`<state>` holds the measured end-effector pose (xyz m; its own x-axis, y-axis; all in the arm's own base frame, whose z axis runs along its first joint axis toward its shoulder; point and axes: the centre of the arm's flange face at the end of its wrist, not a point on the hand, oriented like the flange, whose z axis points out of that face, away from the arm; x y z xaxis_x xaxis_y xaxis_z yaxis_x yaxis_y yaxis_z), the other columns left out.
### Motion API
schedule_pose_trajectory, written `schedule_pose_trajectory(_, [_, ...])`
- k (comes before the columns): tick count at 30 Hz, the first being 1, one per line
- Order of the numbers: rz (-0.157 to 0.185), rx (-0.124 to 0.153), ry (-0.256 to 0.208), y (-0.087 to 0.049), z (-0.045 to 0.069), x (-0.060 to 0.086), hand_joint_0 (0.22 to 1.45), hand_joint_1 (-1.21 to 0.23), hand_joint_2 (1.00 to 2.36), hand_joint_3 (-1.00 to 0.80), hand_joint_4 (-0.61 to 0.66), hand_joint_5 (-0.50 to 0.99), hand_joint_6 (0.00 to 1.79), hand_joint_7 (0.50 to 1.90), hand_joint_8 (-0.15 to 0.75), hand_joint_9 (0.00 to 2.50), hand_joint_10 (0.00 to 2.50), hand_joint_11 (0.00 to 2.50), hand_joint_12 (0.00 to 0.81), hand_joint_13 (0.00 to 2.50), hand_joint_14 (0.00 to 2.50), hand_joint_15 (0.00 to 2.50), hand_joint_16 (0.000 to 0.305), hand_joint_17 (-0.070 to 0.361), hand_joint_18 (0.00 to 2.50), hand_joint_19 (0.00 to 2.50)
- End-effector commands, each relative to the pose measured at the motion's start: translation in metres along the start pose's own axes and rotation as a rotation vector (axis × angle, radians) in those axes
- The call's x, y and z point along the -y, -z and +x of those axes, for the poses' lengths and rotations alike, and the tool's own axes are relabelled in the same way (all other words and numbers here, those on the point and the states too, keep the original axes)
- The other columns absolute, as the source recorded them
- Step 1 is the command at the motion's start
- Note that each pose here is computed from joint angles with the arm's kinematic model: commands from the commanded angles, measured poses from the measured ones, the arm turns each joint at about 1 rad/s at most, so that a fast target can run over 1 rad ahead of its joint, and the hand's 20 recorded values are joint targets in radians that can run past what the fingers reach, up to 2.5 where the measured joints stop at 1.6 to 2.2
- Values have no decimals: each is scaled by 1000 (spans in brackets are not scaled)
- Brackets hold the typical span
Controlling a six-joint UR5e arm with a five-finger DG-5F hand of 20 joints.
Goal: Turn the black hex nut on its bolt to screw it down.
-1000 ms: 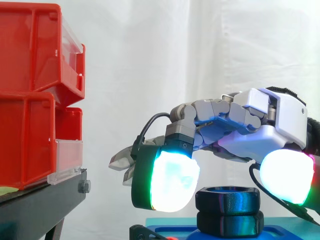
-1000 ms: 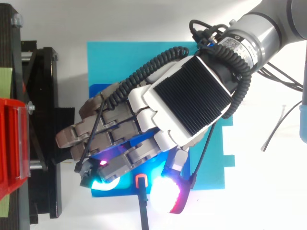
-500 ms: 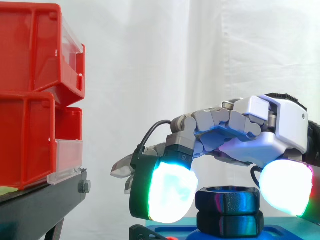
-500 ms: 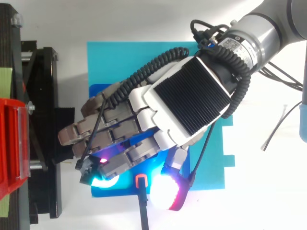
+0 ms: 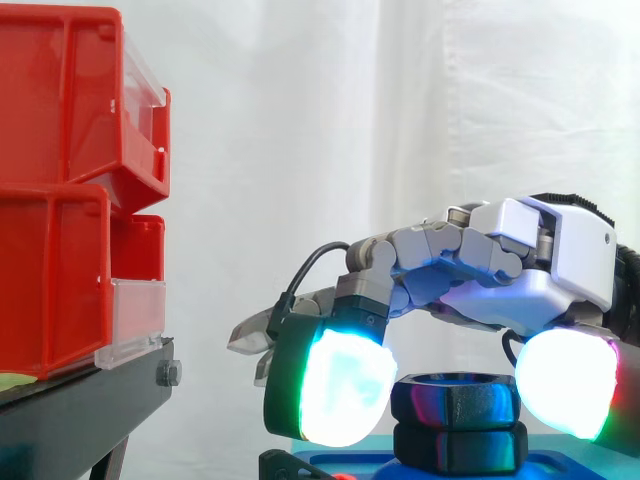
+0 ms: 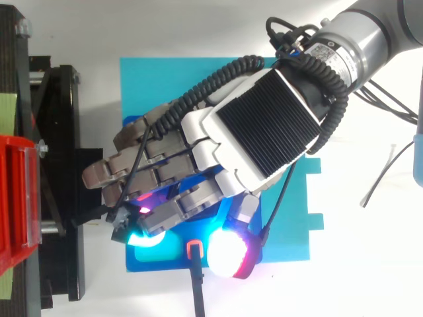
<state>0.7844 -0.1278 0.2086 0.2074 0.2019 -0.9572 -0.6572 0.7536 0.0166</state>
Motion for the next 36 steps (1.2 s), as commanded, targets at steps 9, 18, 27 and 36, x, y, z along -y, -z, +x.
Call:
schedule_pose_trajectory(9, [1, 1, 9, 8, -3, 6, 456, -213, 1000, -500, 369, -111, 618, 909, 348, 618, 5, 203, 378, 575, 7, 184, 62, 139, 619, 616])
schedule_pose_trajectory(18, [-4, -4, 11, 14, -4, 10, 364, -235, 1000, -500, 437, -115, 564, 966, 391, 626, 4, 208, 428, 594, 6, 181, 74, 166, 664, 591])
schedule_pose_trajectory(27, [-6, -9, 8, 16, -4, 10, 427, -519, 1000, -500, 376, -125, 504, 1063, 348, 593, 5, 203, 383, 568, 7, 187, 64, 145, 615, 610])
schedule_pose_trajectory(36, [-11, -21, -2, 18, -3, 10, 517, -512, 1000, -500, 333, -121, 525, 1057, 316, 595, 6, 221, 347, 556, 8, 198, 56, 125, 576, 629])
